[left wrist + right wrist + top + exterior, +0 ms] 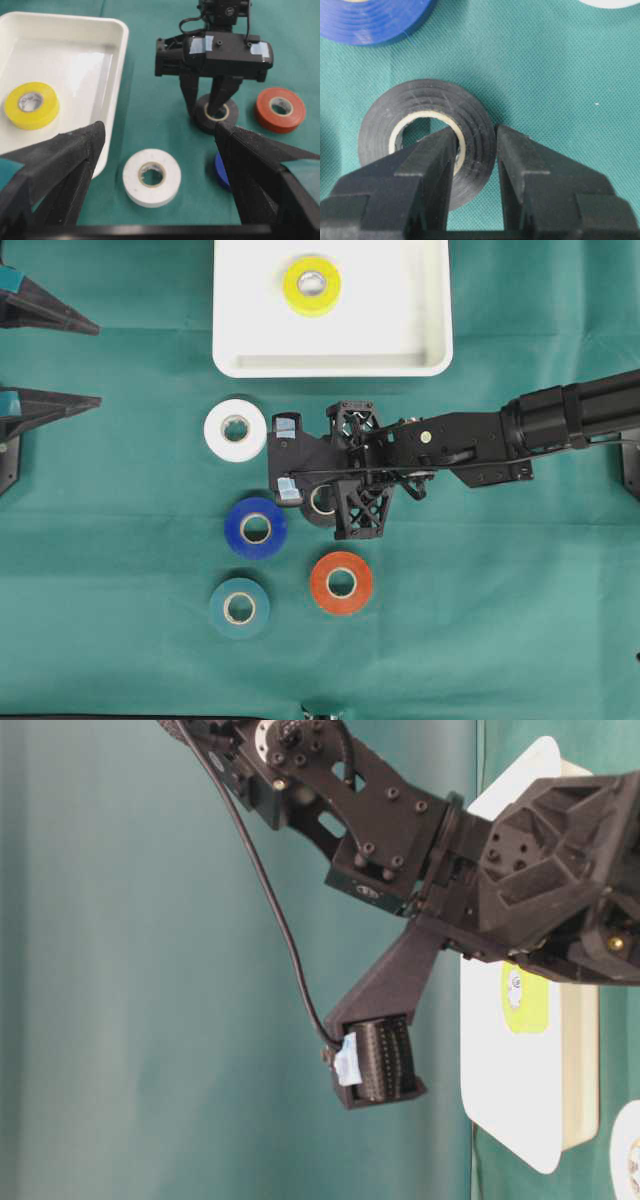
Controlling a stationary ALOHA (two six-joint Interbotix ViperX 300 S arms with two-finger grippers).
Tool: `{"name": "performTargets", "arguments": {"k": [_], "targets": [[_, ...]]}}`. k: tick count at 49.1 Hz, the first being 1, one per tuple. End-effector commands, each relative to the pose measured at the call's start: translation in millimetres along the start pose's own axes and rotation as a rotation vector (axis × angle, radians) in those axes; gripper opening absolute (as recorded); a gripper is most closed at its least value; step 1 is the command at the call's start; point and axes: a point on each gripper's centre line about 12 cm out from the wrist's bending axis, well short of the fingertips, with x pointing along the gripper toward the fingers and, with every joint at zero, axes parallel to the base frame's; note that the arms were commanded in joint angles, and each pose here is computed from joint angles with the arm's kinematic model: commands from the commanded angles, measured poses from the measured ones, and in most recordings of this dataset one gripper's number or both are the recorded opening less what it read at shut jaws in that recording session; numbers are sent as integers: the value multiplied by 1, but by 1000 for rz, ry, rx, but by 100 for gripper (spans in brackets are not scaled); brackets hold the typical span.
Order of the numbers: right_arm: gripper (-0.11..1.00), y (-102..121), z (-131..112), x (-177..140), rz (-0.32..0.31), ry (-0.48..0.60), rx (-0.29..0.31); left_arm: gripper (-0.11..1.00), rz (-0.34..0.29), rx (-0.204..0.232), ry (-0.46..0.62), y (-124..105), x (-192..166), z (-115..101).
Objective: Pick up the tape from a random location and place it into the white case.
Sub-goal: 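Lower the right gripper into the black roll's hole and close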
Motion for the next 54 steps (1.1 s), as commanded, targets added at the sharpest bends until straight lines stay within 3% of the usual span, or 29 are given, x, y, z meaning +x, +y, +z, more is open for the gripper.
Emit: {"name": "performTargets", "arguments": {"k": [1,21,40,54], "targets": [[25,1,7,-8,4,-27,-1,99,-2,-2,-8,0,0,4],[25,1,14,-23,4,-35,5,99,-2,-1,-11,0,0,5],[25,7,43,-102,19,-122,6,99,-2,-2,-12,-1,0,5],[25,17,57,-151,21,-118,-5,99,-2,-1,-14,0,0,5]]}}
